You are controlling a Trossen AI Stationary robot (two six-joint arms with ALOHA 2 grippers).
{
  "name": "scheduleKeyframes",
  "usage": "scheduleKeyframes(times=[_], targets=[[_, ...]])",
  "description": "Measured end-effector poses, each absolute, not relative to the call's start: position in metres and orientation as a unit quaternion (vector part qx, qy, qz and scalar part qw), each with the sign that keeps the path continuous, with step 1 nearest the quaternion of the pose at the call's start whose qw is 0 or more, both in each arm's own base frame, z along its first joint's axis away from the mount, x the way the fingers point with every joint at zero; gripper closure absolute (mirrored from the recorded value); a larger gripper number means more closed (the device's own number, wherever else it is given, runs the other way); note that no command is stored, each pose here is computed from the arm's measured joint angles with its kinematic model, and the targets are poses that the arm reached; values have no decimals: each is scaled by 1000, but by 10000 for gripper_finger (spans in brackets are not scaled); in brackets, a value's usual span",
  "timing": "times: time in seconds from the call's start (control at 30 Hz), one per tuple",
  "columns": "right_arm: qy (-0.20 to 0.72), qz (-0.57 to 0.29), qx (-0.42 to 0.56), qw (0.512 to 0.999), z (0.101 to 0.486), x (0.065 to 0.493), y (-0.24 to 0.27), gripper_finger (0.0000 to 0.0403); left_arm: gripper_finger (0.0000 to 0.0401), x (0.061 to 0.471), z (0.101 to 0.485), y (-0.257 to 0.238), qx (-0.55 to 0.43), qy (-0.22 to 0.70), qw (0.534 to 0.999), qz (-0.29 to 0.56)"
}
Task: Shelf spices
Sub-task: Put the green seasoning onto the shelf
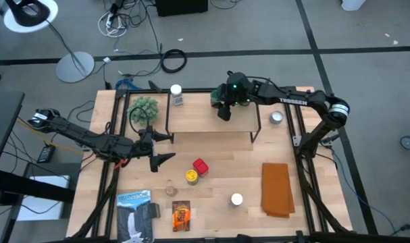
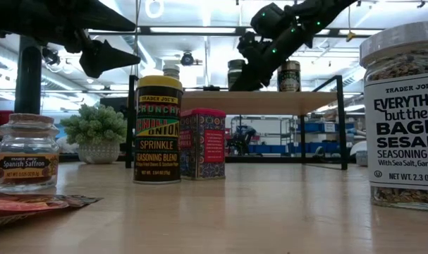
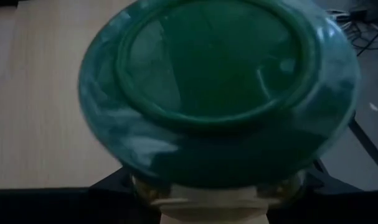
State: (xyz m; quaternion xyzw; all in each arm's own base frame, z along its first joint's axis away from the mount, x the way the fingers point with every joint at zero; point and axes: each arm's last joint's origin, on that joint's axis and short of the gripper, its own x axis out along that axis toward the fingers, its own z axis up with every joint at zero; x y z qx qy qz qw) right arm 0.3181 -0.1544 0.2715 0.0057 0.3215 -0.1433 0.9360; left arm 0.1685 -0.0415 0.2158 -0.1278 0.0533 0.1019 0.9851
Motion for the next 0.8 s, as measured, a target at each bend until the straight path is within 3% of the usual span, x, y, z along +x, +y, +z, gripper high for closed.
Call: scheduleKeyframes(times=[0.23,0.8], targets=[[311,-153,21,938,277,314,-156,121,2,169,216,-41,-128,53,985,102],[268,-159,2,950,309,297,-146,125,2,169,216,-41,-128,53,985,102]])
